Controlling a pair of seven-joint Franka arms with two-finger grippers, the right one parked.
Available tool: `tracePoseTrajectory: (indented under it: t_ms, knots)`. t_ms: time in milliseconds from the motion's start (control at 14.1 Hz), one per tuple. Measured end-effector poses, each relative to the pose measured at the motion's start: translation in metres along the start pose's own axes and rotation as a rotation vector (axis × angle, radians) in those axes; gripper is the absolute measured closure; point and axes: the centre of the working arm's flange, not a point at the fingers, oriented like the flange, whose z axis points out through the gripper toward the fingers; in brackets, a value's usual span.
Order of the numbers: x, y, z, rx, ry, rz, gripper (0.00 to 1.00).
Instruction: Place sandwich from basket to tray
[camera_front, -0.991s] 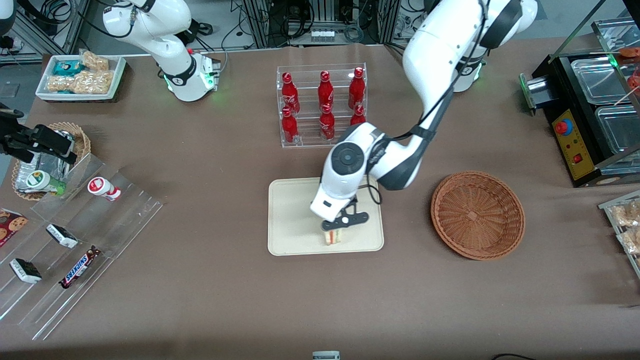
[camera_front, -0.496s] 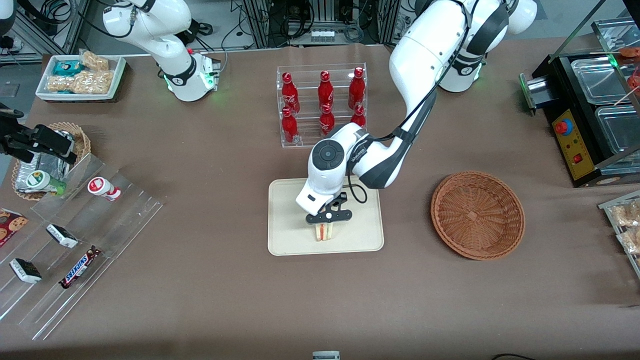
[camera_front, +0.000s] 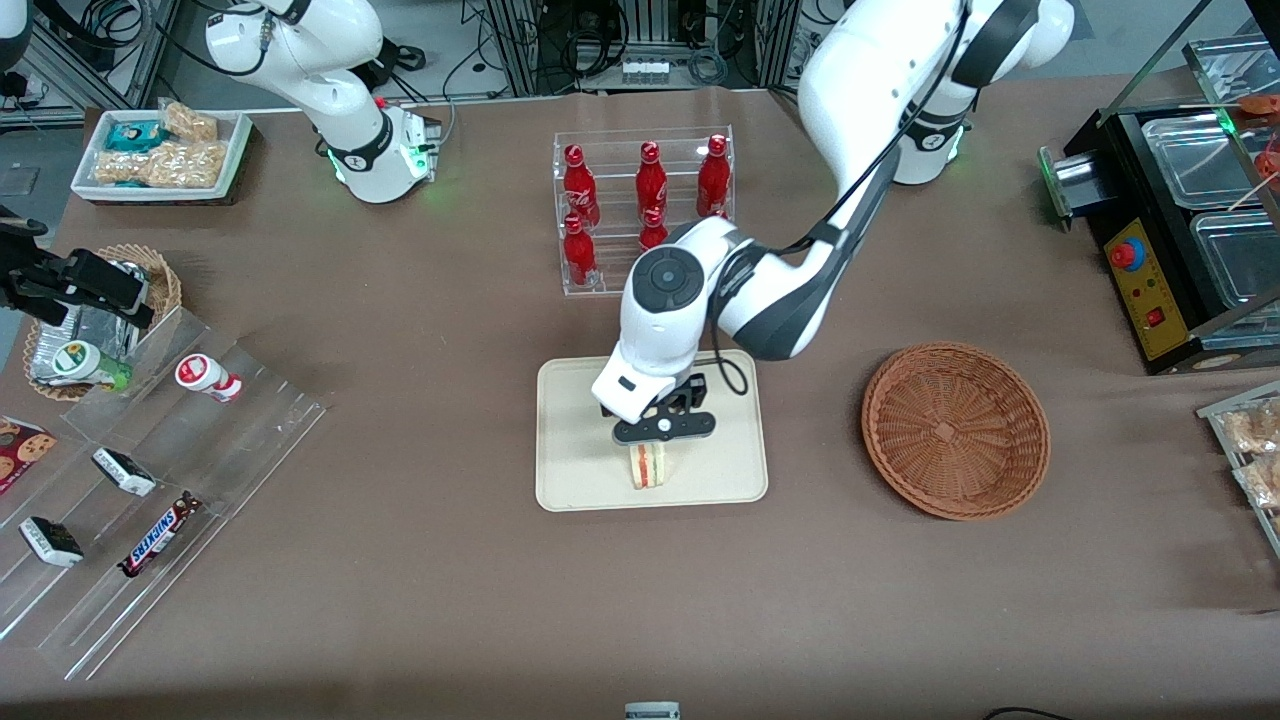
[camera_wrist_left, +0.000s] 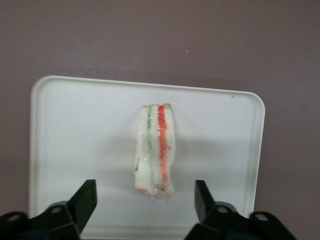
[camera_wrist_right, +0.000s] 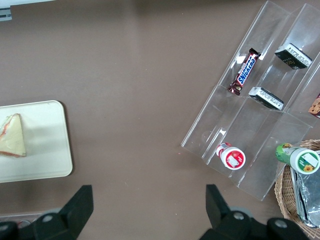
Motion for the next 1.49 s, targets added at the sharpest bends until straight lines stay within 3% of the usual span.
tracePoseTrajectory:
  t_ms: [71,142,566,991,1487]
  knots:
    - [0.009,-0.011,-0.022,0.005,0.004,0.013,0.01]
    - [0.021,-0.028,-0.044,0.011,0.006,0.015,0.00]
    - [0.073,-0.153,-0.080,0.083,-0.043,-0.024,0.00]
    - [0.091,-0.281,-0.111,0.112,-0.074,0.024,0.00]
    - [0.086,-0.396,-0.173,0.133,-0.181,0.157,0.00]
